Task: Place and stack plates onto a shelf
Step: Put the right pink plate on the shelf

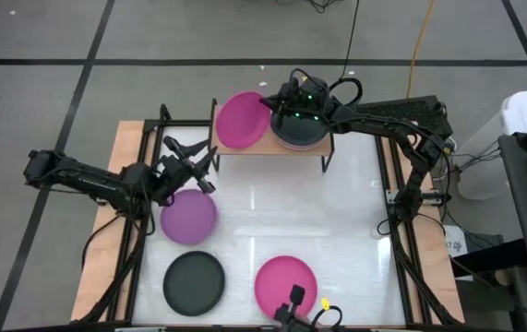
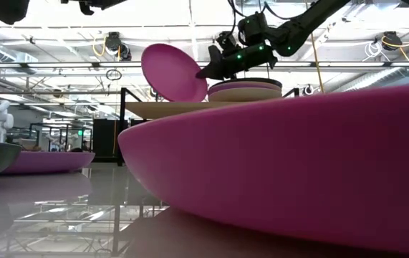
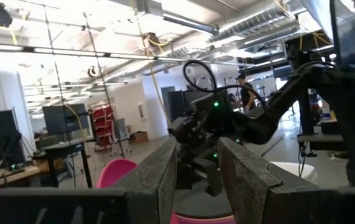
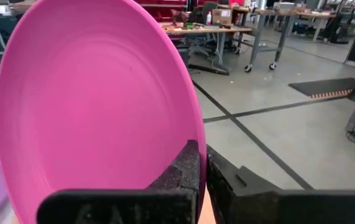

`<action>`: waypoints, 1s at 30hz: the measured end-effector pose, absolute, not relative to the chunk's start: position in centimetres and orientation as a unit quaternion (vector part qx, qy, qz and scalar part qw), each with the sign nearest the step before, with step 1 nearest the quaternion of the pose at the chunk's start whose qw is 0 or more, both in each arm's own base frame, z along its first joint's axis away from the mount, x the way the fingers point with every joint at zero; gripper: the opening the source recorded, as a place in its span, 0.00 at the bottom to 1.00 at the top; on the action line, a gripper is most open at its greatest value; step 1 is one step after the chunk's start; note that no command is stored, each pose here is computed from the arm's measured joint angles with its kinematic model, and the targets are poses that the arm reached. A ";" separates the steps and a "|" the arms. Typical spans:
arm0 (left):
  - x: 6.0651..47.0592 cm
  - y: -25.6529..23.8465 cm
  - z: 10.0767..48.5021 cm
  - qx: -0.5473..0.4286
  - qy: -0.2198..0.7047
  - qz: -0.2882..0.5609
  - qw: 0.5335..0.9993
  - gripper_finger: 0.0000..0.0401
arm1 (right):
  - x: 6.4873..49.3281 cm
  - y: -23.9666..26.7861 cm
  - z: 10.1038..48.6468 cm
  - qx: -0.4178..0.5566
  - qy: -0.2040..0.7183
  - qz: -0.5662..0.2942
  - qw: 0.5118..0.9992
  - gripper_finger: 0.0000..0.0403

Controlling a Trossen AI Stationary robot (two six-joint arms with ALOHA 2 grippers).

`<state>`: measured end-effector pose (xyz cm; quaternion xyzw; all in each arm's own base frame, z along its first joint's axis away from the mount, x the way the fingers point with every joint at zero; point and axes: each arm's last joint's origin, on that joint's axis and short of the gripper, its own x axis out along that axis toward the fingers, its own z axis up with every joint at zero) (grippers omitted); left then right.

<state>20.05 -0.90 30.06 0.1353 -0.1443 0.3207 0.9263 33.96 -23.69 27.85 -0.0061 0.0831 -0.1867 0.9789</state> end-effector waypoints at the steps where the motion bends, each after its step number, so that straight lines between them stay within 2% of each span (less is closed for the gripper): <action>1: 20.1 -0.8 30.1 0.131 -0.145 0.323 0.926 0.31 | 34.0 -23.7 27.9 -0.009 0.081 -0.187 0.979 0.00; 25: 20.2 -0.6 29.8 0.123 -0.135 0.322 0.929 0.31 | 33.9 -23.8 27.7 -0.020 0.096 -0.202 0.974 0.02; 30: 20.2 -0.6 29.8 0.122 -0.135 0.322 0.929 0.31 | 33.9 -23.8 27.5 -0.037 0.105 -0.201 0.973 0.08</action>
